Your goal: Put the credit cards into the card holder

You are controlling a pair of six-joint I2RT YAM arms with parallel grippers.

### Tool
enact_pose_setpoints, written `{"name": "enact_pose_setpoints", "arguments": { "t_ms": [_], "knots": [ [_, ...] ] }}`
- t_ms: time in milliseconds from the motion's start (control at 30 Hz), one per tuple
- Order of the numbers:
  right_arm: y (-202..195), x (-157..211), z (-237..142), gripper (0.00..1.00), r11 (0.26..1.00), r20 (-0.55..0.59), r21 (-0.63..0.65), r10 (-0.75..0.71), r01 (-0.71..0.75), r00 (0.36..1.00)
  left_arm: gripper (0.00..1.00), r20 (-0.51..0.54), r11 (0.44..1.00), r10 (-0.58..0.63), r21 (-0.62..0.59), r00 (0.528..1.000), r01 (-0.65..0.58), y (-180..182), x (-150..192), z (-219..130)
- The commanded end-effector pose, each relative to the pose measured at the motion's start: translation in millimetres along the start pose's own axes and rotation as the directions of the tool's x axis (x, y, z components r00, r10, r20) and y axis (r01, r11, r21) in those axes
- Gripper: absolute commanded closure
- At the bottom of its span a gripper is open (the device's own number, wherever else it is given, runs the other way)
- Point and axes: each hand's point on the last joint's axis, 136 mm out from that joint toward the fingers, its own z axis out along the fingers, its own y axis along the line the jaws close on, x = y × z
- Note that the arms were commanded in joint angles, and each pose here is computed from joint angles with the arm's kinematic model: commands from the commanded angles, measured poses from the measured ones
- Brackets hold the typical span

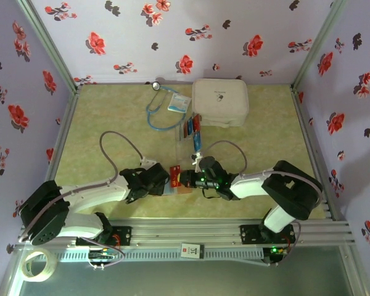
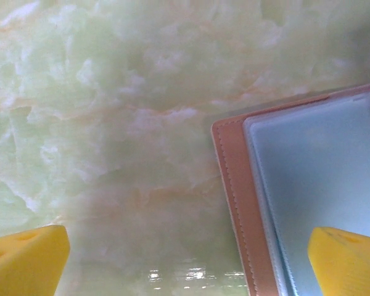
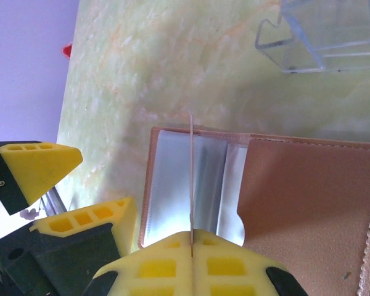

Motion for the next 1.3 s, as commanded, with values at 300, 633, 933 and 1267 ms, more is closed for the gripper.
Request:
{"name": "enact_pose_setpoints", "arguments": {
  "t_ms": [300,633,933,1267],
  "knots": [
    [-1.2,-6.8,-5.7,1.00,1.000,0.020,0.015,-0.005,0.005,1.000,0.00,-0.020,1.000,0.020,-0.001,1.000,-0.020,2.2,10.3,5.1],
    [-2.1,-6.1,-4.6,1.00,1.000,0.020,0.008,0.003,-0.003,1.000,0.00,-0.051,0.999,0.021,-0.034,0.998,-0.022,10.5,26.2,15.0],
    [-6.2,-3.4,-3.6,1.00,1.000,0.019,0.010,0.012,-0.012,1.000,0.00,-0.065,0.999,0.011,-0.047,0.998,-0.014,11.7,29.7,17.9],
    [-11.0,-1.8,0.5,1.00,1.000,0.022,0.010,0.020,-0.020,1.000,0.00,-0.072,0.998,-0.002,-0.060,0.997,-0.002,14.5,32.4,18.4]
  ]
}}
